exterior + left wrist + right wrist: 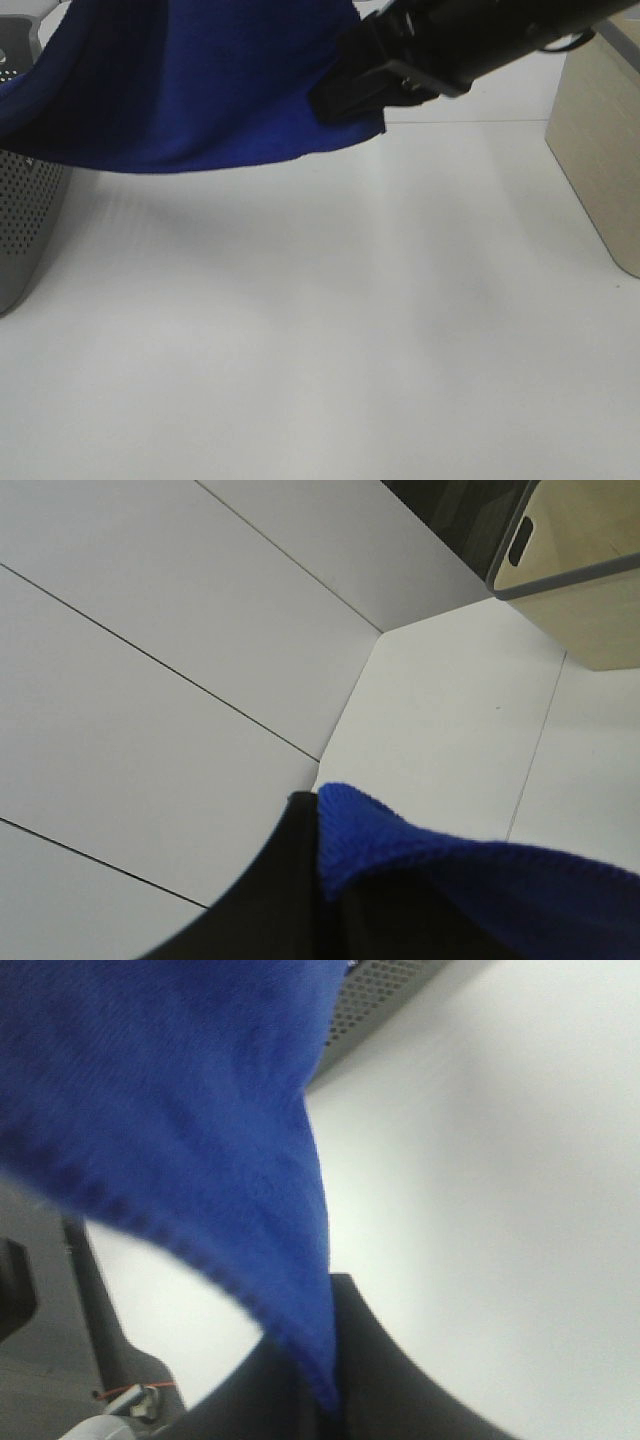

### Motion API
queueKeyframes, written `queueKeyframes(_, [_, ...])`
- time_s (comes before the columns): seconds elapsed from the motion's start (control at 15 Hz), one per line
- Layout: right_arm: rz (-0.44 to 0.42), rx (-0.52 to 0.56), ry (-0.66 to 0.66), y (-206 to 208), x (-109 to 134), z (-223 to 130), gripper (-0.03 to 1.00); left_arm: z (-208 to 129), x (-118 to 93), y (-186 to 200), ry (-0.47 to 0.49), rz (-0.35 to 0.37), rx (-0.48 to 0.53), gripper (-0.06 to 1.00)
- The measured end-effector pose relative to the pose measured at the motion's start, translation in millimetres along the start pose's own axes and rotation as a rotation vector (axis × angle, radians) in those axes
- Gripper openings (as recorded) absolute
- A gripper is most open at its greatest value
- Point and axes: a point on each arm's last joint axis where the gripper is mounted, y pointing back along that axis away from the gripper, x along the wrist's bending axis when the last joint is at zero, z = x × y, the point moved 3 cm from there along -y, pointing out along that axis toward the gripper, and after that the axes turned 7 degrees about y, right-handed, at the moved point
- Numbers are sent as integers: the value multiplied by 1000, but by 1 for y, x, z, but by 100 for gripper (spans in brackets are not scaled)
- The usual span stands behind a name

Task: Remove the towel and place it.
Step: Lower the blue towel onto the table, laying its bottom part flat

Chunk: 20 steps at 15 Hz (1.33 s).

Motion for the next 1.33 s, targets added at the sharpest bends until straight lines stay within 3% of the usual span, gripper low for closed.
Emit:
queueKeyframes(0.07, [-38, 19, -22, 6, -3, 4, 1, 0, 0, -1, 9, 6, -7, 0])
queueKeyframes(0.27, [-379, 116, 6, 63, -30, 37, 1, 6, 3, -13, 51, 61, -89, 0])
queueKeyframes(0.4, [-584, 71, 41, 106, -41, 64, 1, 11, 5, -22, 53, 100, -152, 0])
queueKeyframes(0.47, [-724, 14, 83, 142, -44, 86, 1, 8, 13, -31, 60, 158, -201, 0])
queueKeyframes(0.67, [-815, 18, 110, 158, -51, 98, 1, -8, 31, -38, 130, 225, -207, 0])
queueKeyframes(0.8, [-824, 51, 127, 148, -59, 99, 1, -19, 39, -45, 156, 258, -203, 0])
queueKeyframes(1.07, [-871, 51, 191, 128, -77, 107, 1, -31, 36, -66, 173, 277, -229, 0])
queueKeyframes(1.2, [-961, -8, 289, 121, -91, 122, 1, -36, 40, -80, 166, 329, -296, 0])
queueKeyframes(1.33, [-1026, -51, 343, 117, -100, 131, 1, -42, 52, -90, 161, 360, -295, 0])
